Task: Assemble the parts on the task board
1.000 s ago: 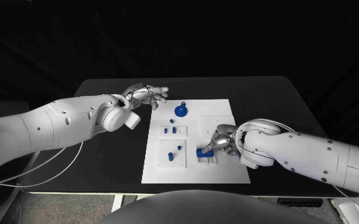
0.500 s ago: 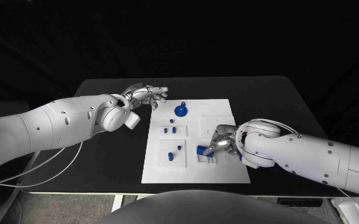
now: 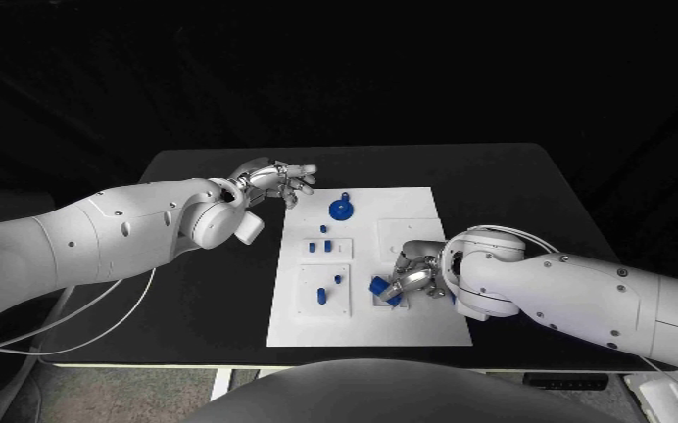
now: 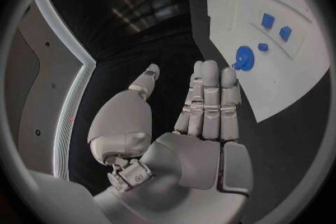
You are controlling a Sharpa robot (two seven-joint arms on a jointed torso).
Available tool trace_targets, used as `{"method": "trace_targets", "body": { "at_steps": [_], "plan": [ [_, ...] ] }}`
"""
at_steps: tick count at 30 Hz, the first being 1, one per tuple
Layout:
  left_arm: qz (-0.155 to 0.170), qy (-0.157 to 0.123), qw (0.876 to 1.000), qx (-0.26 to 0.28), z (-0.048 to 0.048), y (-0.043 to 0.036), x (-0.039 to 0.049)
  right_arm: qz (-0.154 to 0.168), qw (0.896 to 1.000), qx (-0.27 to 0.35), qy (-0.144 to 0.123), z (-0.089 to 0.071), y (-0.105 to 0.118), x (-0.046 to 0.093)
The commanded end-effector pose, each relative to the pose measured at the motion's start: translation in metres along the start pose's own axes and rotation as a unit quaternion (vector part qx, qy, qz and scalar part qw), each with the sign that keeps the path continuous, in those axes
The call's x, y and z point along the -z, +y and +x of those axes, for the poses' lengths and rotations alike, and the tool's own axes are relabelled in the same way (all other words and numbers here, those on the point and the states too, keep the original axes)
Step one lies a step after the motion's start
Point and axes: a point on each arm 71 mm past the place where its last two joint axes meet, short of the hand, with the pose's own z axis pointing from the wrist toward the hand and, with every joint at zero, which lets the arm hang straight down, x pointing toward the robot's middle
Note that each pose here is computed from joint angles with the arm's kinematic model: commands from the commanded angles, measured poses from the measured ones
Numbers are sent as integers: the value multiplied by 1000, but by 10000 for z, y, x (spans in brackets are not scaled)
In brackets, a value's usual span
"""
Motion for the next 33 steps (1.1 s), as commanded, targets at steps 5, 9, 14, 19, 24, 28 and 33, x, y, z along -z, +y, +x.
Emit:
{"method": "trace_targets", "body": {
  "at_steps": [5,9,14,19,24,28,33],
  "plan": [
    [3,7,1000,1,22,-11,-7,-32,999,-3,6,23,84,-5],
    [3,8,1000,1,22,-10,-6,-37,999,0,12,35,100,-6],
    [2,8,1000,0,21,-9,-6,-37,999,2,20,50,108,-5],
    [1,8,1000,0,19,-8,-4,-25,999,12,29,60,78,-4],
    [1,9,1000,0,20,-8,-4,-15,999,22,33,64,55,-4],
    [1,8,1000,0,17,-6,-2,-4,999,28,34,64,28,-4],
    [0,8,1000,-1,14,-5,-1,7,999,35,25,46,-14,-2]
  ]
}}
